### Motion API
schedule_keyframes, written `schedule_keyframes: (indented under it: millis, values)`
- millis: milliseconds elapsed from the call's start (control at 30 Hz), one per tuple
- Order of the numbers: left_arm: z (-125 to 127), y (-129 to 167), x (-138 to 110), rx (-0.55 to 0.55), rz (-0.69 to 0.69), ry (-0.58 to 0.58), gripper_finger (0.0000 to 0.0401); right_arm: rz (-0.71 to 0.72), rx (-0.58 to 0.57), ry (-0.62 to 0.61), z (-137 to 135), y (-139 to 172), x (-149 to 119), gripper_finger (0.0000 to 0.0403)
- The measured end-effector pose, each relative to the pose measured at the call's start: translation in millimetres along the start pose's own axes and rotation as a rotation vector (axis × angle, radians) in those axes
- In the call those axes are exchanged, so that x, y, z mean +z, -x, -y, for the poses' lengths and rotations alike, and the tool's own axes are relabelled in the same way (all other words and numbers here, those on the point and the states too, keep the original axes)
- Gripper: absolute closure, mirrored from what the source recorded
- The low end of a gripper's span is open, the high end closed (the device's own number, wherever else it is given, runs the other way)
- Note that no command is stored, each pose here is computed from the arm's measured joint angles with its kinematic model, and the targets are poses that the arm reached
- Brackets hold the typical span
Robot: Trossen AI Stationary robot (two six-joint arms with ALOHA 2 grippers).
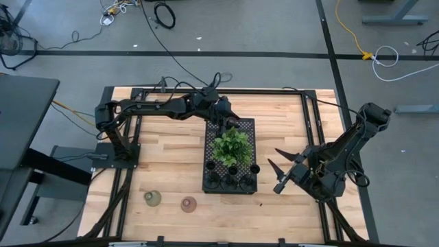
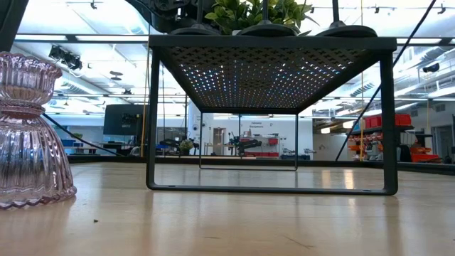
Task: Pick & Place candle stick holders
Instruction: Put the left pink glass candle holder on the shelf
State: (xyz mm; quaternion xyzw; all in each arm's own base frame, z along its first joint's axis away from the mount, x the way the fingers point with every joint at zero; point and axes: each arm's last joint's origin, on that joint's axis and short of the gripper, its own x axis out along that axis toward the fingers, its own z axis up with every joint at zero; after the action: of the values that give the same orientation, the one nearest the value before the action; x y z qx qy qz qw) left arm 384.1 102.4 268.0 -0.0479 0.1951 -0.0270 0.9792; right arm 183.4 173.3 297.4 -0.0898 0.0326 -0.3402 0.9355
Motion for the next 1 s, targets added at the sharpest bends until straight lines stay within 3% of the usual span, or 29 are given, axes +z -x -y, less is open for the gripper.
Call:
schedule_keyframes:
  millis: [400, 667, 767, 1000]
  values:
    - [0, 1, 3, 0.001, 0.027, -0.009, 0.0224, -0.031, -0.150, 0.019, 10, -36, -40, 0.0202]
    - [1, 2, 4, -0.001, 0.031, -0.010, 0.0223, -0.027, -0.226, -0.114, 53, -48, -63, 0.0202]
    - [2, 6, 9, -0.002, 0.052, -0.019, 0.0223, -0.002, -0.200, -0.165, 71, -52, -69, 0.0202]
    - [5, 14, 16, -0.002, 0.075, -0.027, 0.0223, 0.030, -0.024, -0.209, 91, -64, -84, 0.0202]
